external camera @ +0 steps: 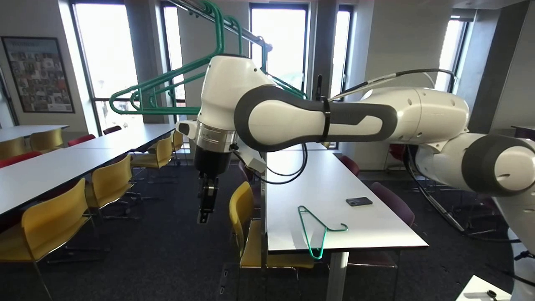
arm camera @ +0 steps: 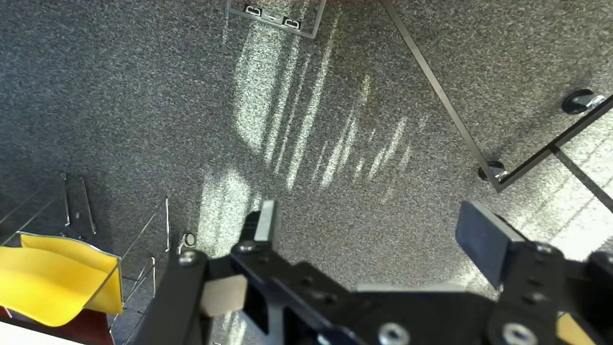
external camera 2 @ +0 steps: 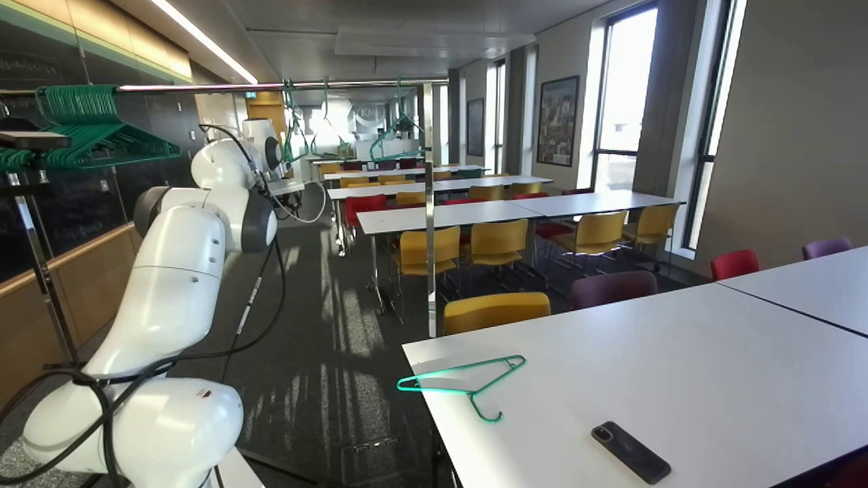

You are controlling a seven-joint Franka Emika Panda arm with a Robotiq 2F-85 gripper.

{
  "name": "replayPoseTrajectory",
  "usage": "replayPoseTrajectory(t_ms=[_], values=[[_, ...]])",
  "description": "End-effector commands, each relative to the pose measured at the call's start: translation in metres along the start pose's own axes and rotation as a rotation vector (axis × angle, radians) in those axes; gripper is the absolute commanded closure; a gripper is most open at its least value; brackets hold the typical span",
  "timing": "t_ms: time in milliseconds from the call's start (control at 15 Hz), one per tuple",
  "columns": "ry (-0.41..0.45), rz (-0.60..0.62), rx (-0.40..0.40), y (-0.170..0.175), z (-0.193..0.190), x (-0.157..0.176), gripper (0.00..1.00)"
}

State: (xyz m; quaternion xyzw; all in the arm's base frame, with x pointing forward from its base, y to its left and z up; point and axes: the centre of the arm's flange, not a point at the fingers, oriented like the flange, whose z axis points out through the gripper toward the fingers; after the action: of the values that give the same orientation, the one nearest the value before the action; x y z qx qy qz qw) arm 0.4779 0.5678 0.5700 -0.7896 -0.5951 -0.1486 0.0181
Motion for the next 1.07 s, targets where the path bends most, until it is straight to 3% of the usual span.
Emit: replayPoseTrajectory(t_ms=[0, 667, 1000], values=[[0.006, 0.002, -0.013, 0.031, -0.024, 0.049, 0.0], [0.105, 0.162, -0.108, 0.103, -0.084, -0.01, 0.0], [0.127, 0.216, -0.073, 0.132, -0.081, -0.043, 0.0]])
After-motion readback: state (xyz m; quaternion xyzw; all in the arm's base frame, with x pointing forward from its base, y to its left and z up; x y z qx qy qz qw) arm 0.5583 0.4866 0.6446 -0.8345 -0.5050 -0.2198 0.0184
